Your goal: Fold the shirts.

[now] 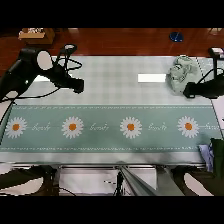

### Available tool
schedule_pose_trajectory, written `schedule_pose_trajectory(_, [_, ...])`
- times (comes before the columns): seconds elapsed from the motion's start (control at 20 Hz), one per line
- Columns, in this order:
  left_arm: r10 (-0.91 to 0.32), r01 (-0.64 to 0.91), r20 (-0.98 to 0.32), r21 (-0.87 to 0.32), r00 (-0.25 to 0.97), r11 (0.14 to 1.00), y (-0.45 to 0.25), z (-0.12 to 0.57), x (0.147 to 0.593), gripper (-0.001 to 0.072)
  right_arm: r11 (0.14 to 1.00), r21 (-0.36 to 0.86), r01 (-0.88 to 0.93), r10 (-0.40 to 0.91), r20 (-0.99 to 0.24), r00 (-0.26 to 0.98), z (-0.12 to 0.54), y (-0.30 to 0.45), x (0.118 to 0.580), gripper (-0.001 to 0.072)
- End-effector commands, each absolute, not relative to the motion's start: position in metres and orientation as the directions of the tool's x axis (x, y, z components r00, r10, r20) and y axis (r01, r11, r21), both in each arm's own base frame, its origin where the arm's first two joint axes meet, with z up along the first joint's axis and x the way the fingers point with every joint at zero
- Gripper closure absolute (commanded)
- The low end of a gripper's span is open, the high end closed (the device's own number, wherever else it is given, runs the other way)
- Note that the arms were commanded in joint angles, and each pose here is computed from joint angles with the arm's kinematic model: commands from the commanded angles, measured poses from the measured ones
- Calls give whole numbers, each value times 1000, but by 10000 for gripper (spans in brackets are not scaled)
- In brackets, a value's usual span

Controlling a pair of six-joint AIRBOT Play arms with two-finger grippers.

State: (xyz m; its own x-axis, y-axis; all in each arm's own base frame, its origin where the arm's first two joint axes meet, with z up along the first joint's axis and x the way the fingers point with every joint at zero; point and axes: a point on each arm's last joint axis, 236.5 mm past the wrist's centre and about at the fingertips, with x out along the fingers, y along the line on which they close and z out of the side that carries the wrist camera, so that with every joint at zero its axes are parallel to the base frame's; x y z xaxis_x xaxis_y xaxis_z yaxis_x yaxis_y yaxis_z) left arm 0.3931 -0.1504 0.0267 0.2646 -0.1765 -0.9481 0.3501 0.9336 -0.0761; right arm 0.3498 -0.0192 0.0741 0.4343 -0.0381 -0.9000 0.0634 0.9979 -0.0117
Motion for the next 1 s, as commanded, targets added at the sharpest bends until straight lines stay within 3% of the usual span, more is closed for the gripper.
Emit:
schedule_pose_trajectory(0.0, [-179,350,-945,-75,275,934,-151,27,396,53,998,13,59,-25,-805,593,97,-16,387,123])
schedule_pose_trajectory(0.25, [-184,350,-938,-74,292,934,-153,28,400,53,993,-97,65,-108,-550,828,154,-36,447,144])
schedule_pose_trajectory(0.4, [-192,349,-921,-67,338,935,-154,31,412,48,972,-201,123,-204,-453,868,152,-66,481,153])
schedule_pose_trajectory(0.45, [-199,348,-911,-66,362,935,-156,34,417,19,972,-174,160,-224,-468,855,137,-79,491,153])
schedule_pose_trajectory(0.75, [-226,347,-896,-87,383,934,-163,38,422,19,921,88,380,-251,-613,749,42,-149,539,115])
schedule_pose_trajectory(0.95, [-247,345,-893,-112,376,932,-168,39,421,20,889,160,429,-215,-681,700,-11,-157,555,115])
